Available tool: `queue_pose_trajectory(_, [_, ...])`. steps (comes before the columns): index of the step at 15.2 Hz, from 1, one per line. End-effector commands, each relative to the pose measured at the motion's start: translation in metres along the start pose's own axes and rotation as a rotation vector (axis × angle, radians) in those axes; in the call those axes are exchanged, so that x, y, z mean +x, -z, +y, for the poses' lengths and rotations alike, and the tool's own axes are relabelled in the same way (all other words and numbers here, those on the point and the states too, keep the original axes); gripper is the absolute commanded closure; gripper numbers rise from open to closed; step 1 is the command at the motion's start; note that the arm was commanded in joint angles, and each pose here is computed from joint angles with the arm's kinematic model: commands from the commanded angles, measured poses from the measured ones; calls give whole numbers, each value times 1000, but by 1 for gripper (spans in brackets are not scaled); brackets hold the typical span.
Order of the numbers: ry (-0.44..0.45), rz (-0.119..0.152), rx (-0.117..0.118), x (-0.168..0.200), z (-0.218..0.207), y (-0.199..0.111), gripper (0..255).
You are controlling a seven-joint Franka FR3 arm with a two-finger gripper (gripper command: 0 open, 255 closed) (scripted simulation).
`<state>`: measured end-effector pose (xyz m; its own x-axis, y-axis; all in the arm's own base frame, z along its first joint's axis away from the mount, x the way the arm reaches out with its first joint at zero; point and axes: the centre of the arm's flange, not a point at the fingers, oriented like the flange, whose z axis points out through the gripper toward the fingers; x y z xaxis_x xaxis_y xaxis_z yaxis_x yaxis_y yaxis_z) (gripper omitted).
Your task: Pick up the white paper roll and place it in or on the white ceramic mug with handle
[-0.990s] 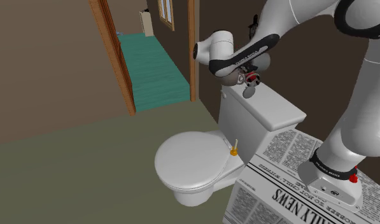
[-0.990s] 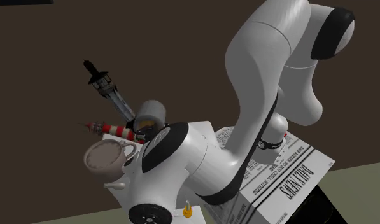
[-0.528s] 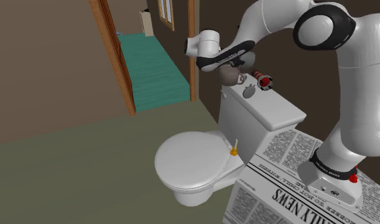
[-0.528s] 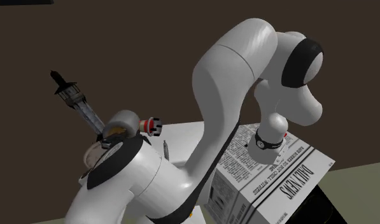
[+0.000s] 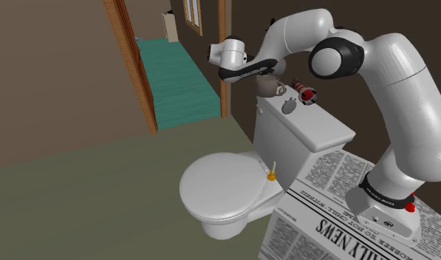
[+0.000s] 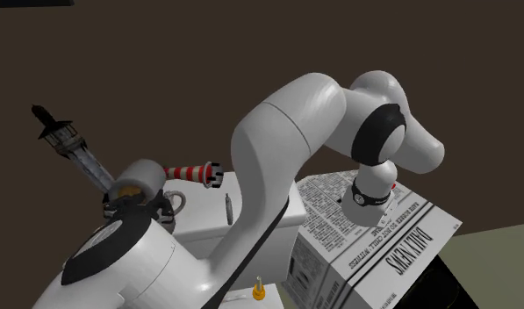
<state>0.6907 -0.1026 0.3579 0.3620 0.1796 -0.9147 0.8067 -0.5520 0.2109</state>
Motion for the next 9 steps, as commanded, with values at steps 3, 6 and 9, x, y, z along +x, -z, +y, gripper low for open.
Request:
queue_pose_trajectory(3, [2, 0, 0, 21, -5, -7, 255])
queue_pose_trajectory(6, [2, 0, 0, 36, -8, -13, 255])
queue_pose_trajectory(9, [2, 0, 0, 41, -10, -15, 255])
